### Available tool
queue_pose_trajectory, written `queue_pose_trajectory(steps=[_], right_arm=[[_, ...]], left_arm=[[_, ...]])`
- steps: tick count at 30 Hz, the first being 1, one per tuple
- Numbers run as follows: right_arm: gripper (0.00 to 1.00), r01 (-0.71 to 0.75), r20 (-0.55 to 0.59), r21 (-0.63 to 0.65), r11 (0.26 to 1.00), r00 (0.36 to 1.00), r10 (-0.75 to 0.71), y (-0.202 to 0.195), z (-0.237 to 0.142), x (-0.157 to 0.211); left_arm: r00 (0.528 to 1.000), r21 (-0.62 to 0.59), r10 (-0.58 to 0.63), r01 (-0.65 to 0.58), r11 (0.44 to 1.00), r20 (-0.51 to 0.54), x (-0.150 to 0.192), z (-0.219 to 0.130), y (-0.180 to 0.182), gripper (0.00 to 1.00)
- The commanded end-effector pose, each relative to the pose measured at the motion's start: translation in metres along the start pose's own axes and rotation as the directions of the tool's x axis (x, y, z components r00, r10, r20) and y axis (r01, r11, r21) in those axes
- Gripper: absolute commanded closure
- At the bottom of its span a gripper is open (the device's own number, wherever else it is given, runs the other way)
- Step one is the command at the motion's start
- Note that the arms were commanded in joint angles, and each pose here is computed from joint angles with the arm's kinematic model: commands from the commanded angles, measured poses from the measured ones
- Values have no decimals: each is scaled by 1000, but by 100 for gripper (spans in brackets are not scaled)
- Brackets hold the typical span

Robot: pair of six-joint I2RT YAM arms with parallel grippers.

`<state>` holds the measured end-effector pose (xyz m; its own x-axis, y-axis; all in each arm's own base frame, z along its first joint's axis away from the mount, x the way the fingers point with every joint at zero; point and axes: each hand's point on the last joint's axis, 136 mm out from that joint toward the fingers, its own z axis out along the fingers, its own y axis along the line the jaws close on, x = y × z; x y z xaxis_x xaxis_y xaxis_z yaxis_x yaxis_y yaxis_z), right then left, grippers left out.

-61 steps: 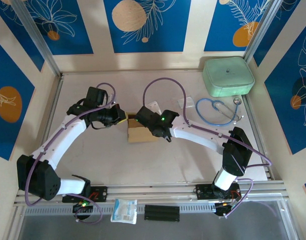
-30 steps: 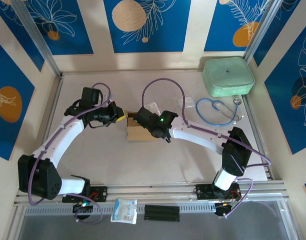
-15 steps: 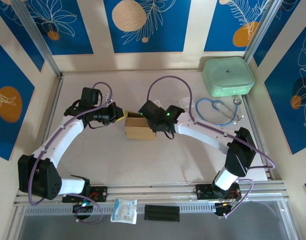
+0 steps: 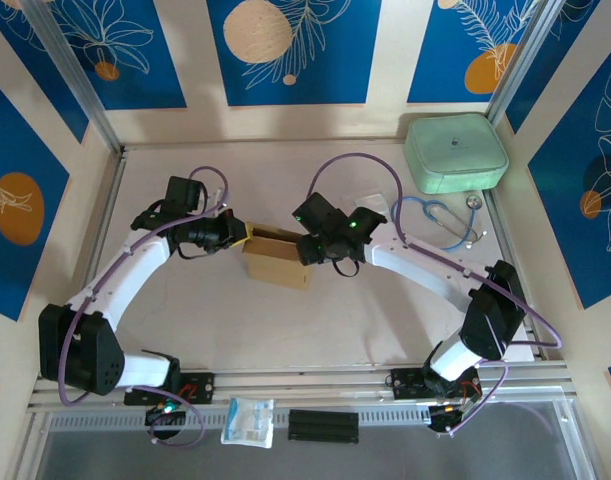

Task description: Fold the paper box

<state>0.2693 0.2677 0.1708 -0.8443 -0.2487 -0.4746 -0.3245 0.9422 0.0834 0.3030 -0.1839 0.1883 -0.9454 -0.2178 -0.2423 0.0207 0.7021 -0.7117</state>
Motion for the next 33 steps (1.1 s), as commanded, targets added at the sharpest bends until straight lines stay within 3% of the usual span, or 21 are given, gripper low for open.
queue_pose_trajectory(steps=[1,10,15,24,33], right_arm=[[46,-60,9,-88,994,998,61,8,-8,-4],[29,-154,-19,-214,965,988,153,13,-19,-10],[21,-191,-41,-204,960,982,186,12,-15,-4],[20,-226,-108,-173,959,972,210,14,12,12],[27,-222,-141,-94,971,968,207,1,28,25]], left_arm=[[999,-38,23,-24,999,-33,7,0,2,100],[999,-52,37,-38,998,-20,4,-1,-1,100],[999,-45,36,-37,998,-18,2,-1,-5,100],[998,-56,67,-68,996,-12,0,-4,-11,100],[973,-133,224,-229,964,-51,-3,-12,-7,100]])
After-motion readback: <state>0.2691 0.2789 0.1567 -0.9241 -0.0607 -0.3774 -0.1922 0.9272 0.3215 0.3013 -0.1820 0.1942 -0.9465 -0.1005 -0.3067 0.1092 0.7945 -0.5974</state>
